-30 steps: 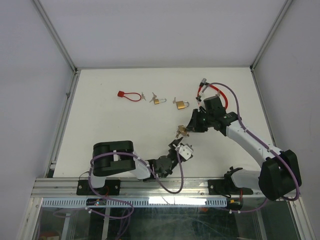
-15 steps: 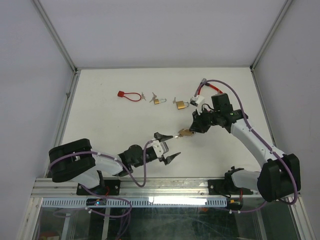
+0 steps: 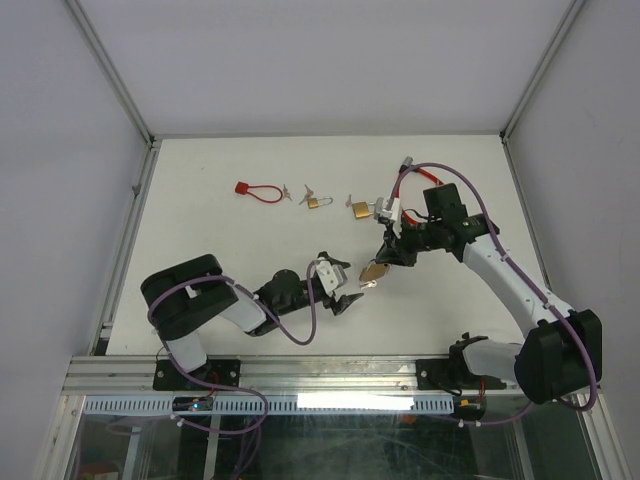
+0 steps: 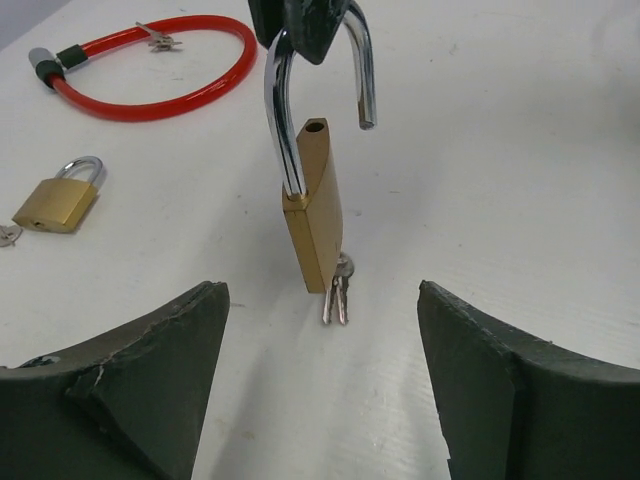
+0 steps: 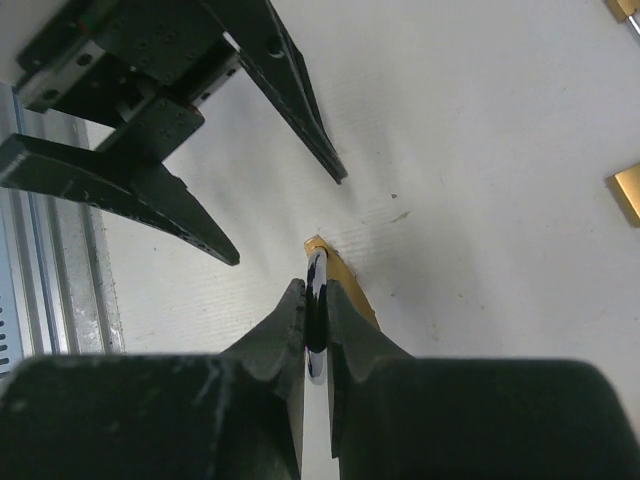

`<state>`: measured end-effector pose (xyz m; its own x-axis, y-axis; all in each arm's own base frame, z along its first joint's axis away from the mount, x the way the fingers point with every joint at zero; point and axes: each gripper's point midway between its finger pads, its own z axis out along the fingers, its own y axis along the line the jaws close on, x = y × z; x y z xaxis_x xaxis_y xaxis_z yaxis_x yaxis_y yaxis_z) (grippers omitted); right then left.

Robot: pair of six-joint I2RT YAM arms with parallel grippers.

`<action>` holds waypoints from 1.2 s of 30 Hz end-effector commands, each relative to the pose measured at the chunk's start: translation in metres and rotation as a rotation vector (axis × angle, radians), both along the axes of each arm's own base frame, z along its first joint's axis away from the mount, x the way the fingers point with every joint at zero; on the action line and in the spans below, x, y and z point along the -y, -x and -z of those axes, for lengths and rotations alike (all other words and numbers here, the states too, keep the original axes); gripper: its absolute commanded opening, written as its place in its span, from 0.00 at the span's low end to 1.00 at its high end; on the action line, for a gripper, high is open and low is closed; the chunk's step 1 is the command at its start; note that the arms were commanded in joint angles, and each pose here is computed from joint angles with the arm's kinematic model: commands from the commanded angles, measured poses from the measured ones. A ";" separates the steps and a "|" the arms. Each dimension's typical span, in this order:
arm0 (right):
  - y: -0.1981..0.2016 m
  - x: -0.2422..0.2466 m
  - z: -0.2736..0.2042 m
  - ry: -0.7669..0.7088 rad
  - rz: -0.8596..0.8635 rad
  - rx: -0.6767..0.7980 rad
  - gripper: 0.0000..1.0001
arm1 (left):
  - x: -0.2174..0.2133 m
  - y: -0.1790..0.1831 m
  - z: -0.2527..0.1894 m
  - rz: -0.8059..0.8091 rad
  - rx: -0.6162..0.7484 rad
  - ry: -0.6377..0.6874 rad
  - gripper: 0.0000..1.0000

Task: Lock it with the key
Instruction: Lock the lock.

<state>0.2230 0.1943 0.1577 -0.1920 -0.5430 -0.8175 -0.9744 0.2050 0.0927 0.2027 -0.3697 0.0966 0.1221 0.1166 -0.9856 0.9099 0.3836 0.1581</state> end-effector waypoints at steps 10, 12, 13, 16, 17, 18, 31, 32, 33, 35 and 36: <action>0.001 -0.029 -0.033 -0.170 -0.116 0.104 0.00 | 0.035 -0.020 -0.025 -0.015 -0.061 0.249 0.67; 0.004 -0.031 -0.031 -0.179 -0.124 0.096 0.00 | 0.038 -0.020 -0.025 -0.008 -0.075 0.259 0.62; 0.004 -0.031 -0.030 -0.182 -0.126 0.091 0.00 | 0.041 -0.019 -0.025 0.008 -0.080 0.259 0.59; 0.008 -0.031 -0.028 -0.190 -0.133 0.087 0.00 | 0.048 -0.015 -0.021 0.047 -0.088 0.257 0.44; 0.009 -0.031 -0.028 -0.191 -0.135 0.087 0.00 | 0.048 -0.015 -0.019 0.047 -0.090 0.255 0.39; 0.010 -0.031 -0.028 -0.193 -0.137 0.089 0.00 | 0.047 -0.014 -0.018 0.050 -0.086 0.257 0.36; 0.013 -0.031 -0.031 -0.213 -0.134 0.083 0.00 | 0.039 -0.005 -0.010 0.104 -0.071 0.261 0.34; 0.013 -0.030 -0.031 -0.215 -0.132 0.080 0.00 | 0.039 -0.005 -0.011 0.107 -0.070 0.271 0.31; 0.013 -0.030 -0.030 -0.215 -0.130 0.076 0.00 | 0.039 -0.004 -0.012 0.114 -0.068 0.279 0.29; 0.014 -0.029 -0.028 -0.217 -0.129 0.068 0.00 | 0.040 -0.002 -0.016 0.129 -0.058 0.292 0.23; 0.014 -0.029 -0.027 -0.217 -0.130 0.064 0.00 | 0.040 -0.002 -0.017 0.132 -0.055 0.294 0.12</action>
